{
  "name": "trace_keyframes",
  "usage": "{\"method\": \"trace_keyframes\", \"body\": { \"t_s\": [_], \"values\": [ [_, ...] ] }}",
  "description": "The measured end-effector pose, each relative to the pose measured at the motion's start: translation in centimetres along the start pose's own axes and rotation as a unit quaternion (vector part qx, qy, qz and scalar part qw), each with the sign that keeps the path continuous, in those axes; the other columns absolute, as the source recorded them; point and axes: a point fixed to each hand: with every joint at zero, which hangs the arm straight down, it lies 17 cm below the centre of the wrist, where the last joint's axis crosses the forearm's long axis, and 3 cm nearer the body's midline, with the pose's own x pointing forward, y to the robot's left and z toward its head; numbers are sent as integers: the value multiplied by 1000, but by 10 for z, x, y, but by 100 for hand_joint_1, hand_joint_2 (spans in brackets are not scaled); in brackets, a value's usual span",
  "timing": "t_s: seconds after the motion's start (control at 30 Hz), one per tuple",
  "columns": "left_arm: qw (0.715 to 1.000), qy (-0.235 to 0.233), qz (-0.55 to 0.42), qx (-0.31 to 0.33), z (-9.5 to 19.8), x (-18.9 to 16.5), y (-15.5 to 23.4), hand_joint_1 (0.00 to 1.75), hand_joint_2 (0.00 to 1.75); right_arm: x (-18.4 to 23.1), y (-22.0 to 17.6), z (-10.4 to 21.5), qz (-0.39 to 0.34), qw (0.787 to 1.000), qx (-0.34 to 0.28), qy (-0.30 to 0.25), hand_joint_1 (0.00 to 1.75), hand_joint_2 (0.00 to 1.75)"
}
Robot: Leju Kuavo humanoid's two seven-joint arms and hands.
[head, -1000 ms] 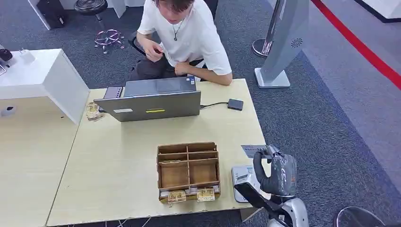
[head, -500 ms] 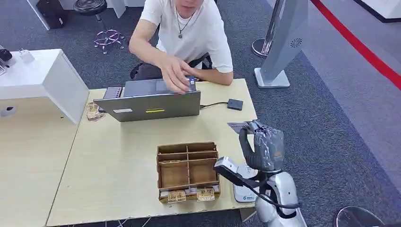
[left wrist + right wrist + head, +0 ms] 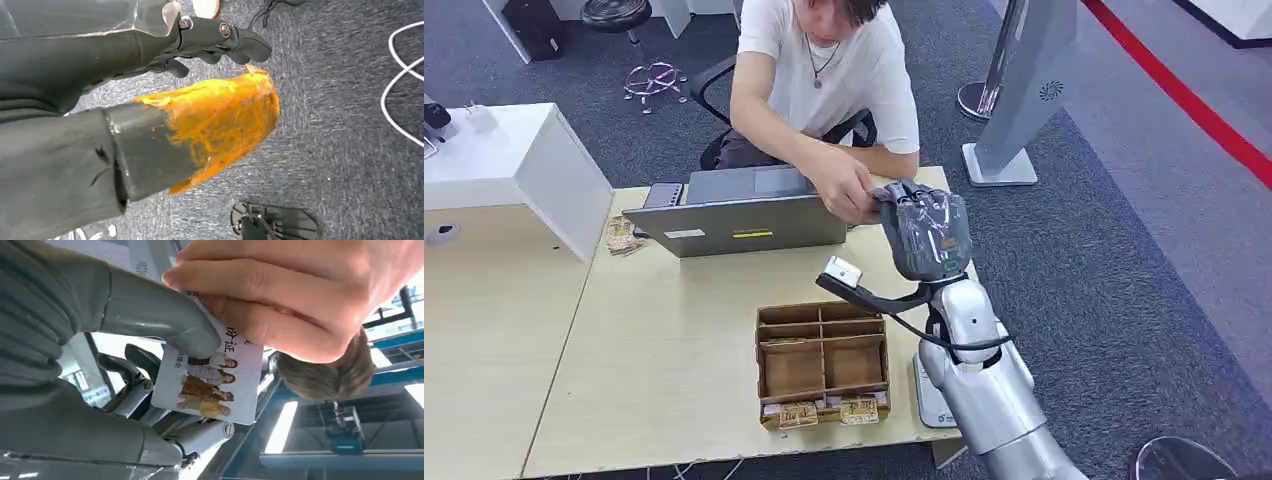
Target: Pass the card to the sensor for recognition and then transmit it.
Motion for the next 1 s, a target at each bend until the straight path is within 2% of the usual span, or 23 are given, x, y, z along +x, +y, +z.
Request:
{"method": "trace_keyframes", "body": {
  "t_s": [0.03, 0.07, 0.1, 0.3, 0.43, 1.0],
  "values": [
    [1000, 0, 0, 0, 0, 0, 0, 0, 0, 2, 2, -3, 0, 1000, 2, -4, 175, 175],
    [1000, 0, 0, -1, 0, 1, 0, 0, 0, 4, 4, -6, -1, 1000, 3, -7, 52, 175],
    [1000, 0, 0, -1, 0, 1, 0, 0, 0, 4, 6, -8, -8, 1000, 4, -5, 0, 175],
    [1000, 5, -3, -4, -1, 2, 0, 0, 0, 6, 16, -13, -77, 997, 13, 15, 0, 175],
    [1000, 7, -2, -3, -1, 2, 1, 0, 0, 10, 19, -9, -99, 995, 17, 17, 0, 175],
    [1000, 18, 5, 5, -2, -14, 8, 0, 0, 23, 13, 40, -144, 989, 26, 19, 0, 175]
  ]
}}
